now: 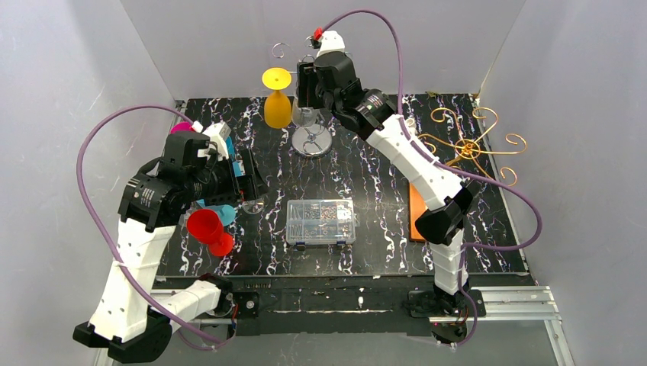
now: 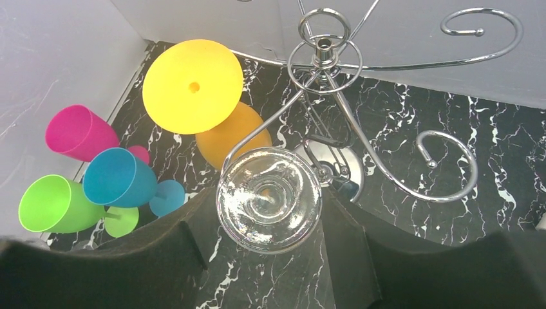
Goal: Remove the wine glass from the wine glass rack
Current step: Pick up the wine glass from the wine rack.
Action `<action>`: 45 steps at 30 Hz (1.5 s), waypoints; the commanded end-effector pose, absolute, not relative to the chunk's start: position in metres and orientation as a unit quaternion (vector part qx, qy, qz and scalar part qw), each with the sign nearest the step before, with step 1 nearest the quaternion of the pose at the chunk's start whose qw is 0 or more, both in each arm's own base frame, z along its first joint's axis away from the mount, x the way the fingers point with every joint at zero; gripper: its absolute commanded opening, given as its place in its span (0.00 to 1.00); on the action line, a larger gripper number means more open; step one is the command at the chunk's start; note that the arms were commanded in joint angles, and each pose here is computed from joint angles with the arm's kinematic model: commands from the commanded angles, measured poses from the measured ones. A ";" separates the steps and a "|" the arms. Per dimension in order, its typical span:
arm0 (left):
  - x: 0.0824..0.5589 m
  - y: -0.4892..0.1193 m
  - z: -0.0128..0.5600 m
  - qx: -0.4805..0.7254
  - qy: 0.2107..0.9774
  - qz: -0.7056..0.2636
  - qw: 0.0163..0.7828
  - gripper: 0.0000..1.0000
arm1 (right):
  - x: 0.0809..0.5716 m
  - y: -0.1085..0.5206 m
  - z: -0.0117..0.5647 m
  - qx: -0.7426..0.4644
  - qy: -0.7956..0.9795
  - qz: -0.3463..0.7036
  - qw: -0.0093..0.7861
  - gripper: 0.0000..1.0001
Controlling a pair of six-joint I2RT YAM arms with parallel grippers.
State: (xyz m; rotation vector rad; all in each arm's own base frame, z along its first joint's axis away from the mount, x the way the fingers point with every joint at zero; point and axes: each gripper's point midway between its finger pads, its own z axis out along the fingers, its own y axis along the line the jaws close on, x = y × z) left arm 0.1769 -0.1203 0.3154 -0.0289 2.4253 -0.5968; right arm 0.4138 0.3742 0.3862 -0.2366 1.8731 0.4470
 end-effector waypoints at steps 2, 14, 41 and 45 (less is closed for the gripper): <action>0.177 -0.119 0.314 -0.011 0.922 -0.221 0.318 0.98 | 0.405 0.367 0.447 -0.083 0.749 0.240 0.611 0.44; 0.177 -0.117 0.313 -0.011 0.923 -0.216 0.318 0.98 | 0.410 0.386 0.439 -0.107 0.743 0.250 0.612 0.44; 0.184 -0.117 0.310 -0.007 0.926 -0.206 0.315 0.98 | 0.425 0.403 0.437 -0.116 0.726 0.249 0.630 0.44; 0.184 -0.117 0.309 -0.006 0.927 -0.205 0.315 0.98 | 0.427 0.402 0.438 -0.112 0.724 0.243 0.636 0.44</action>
